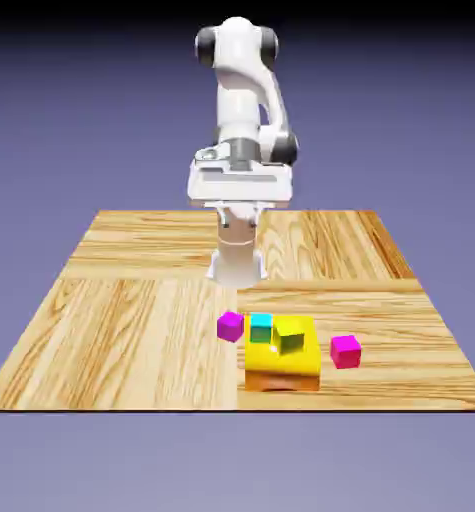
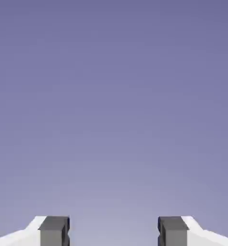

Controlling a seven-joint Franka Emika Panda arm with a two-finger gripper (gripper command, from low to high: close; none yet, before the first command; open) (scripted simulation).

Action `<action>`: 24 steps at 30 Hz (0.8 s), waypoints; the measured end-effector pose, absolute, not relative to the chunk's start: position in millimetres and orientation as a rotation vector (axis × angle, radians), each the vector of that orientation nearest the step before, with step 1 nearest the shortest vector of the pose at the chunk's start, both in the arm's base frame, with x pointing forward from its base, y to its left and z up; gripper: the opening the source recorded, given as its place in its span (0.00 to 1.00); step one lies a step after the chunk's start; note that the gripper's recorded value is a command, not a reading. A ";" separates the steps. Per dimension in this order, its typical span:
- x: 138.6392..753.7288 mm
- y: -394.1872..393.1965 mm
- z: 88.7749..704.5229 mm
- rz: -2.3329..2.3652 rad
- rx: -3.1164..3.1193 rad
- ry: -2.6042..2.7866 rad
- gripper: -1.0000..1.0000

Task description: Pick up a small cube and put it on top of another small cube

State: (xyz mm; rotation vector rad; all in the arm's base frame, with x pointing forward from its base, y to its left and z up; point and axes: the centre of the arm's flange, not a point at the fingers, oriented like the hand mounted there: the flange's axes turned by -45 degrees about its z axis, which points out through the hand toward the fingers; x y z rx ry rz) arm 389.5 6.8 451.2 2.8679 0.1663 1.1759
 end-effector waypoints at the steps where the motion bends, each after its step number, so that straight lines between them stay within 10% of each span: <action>1: 389.5 8.5 445.4 1.144 2.854 0.236 0.50; 24: 344.4 38.1 301.0 0.416 2.157 1.666 0.50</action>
